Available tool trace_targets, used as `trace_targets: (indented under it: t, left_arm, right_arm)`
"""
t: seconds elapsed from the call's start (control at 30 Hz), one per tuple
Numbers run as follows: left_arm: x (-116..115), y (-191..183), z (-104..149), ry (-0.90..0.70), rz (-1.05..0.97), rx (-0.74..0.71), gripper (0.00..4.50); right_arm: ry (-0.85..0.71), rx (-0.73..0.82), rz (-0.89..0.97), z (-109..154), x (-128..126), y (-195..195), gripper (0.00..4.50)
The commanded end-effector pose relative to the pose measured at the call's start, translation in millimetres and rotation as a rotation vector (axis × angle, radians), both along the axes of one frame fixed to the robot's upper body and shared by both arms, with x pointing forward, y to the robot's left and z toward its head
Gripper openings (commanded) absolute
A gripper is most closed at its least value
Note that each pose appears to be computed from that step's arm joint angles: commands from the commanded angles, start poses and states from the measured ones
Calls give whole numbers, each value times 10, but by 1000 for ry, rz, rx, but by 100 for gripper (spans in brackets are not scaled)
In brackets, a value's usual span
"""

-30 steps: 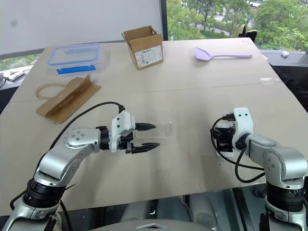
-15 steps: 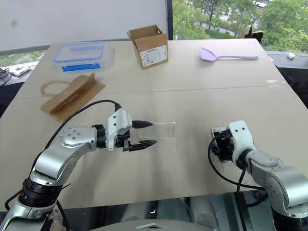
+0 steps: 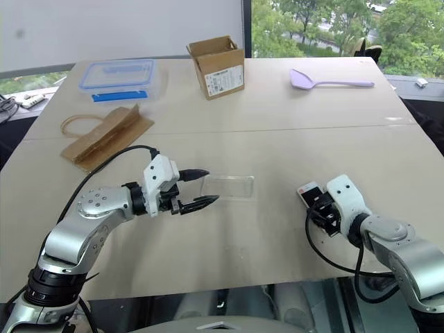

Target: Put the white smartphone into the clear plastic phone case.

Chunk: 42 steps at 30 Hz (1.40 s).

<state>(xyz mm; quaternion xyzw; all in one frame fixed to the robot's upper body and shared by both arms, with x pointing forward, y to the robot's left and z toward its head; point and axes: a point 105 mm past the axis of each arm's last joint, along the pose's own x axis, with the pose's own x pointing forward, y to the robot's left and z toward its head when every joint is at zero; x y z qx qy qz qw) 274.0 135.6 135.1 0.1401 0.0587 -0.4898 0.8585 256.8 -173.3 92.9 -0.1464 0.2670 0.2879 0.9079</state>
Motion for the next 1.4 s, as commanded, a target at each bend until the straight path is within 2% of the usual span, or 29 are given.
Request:
trace_targets:
  t: [0.03, 0.2, 0.33, 0.47, 0.7, 1.07, 1.4]
  left_arm:
    - [-74, 159, -10, 30, -2, -9, 355]
    - [-254, 348, -65, 86, -28, -3, 355]
    - [-335, 453, -65, 96, -26, -7, 355]
    - [-411, 516, -26, 103, -10, -33, 355]
    - [-498, 594, -74, 102, 19, -10, 355]
    - [-493, 635, -127, 96, 39, 0, 355]
    - [-441, 667, -177, 93, 47, 24, 355]
  right_arm:
    - [-125, 79, 288, 382, 81, 415, 280]
    - [-172, 52, 580, 551, 303, 996, 280]
    - [-168, -53, 739, 470, 431, 1320, 280]
    - [-182, -223, 852, 290, 617, 1403, 280]
    - [-182, -329, 906, 246, 836, 1439, 280]
    - [-174, -365, 1073, 258, 592, 1635, 279]
    - [-94, -379, 1023, 288, 480, 1668, 279]
